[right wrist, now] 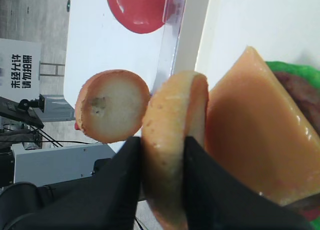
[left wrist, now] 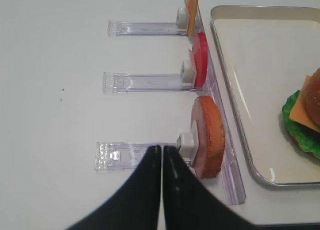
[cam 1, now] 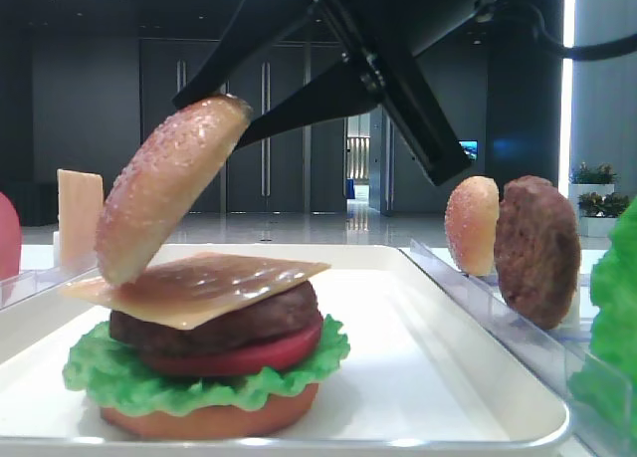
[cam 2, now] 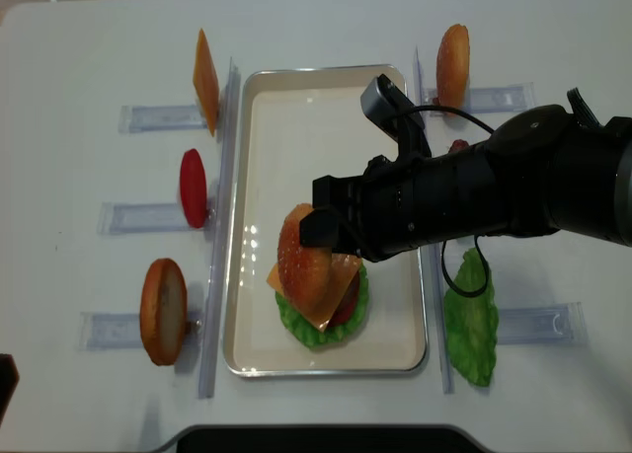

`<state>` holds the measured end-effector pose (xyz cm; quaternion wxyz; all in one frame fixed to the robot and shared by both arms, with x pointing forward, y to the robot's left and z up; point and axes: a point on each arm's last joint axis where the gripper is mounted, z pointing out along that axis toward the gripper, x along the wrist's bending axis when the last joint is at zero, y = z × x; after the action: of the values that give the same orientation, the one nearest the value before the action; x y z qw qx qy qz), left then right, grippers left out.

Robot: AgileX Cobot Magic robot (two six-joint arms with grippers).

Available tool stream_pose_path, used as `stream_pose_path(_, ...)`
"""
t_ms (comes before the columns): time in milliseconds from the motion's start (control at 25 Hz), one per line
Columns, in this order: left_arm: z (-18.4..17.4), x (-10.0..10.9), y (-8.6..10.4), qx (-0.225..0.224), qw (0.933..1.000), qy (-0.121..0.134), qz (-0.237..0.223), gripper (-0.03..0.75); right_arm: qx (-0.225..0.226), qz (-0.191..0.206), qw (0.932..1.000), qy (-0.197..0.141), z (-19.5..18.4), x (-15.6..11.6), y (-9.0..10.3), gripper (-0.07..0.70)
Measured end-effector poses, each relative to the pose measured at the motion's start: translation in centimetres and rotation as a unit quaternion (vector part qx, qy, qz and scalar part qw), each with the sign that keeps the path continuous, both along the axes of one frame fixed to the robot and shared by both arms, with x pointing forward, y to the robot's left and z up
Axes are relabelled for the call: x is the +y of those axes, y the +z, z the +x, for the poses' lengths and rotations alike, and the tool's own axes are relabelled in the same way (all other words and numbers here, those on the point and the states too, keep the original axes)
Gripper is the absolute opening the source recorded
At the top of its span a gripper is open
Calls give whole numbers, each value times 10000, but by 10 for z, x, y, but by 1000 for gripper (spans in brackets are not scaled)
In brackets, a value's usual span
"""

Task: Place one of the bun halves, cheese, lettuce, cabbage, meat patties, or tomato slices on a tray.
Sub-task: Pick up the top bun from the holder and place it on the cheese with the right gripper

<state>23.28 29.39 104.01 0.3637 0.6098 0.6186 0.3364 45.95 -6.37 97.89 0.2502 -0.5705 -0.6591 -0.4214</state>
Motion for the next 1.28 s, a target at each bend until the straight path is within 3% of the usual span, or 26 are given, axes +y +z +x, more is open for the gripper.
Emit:
stream_pose_path(1000,0,0,0,0,10000,0,0,0,-65,-109,9999,65,0,-1,-1,181)
stream_pose_path(1280,0,0,0,0,10000,0,0,0,-114,-175,9997,95,0,-1,-2,235)
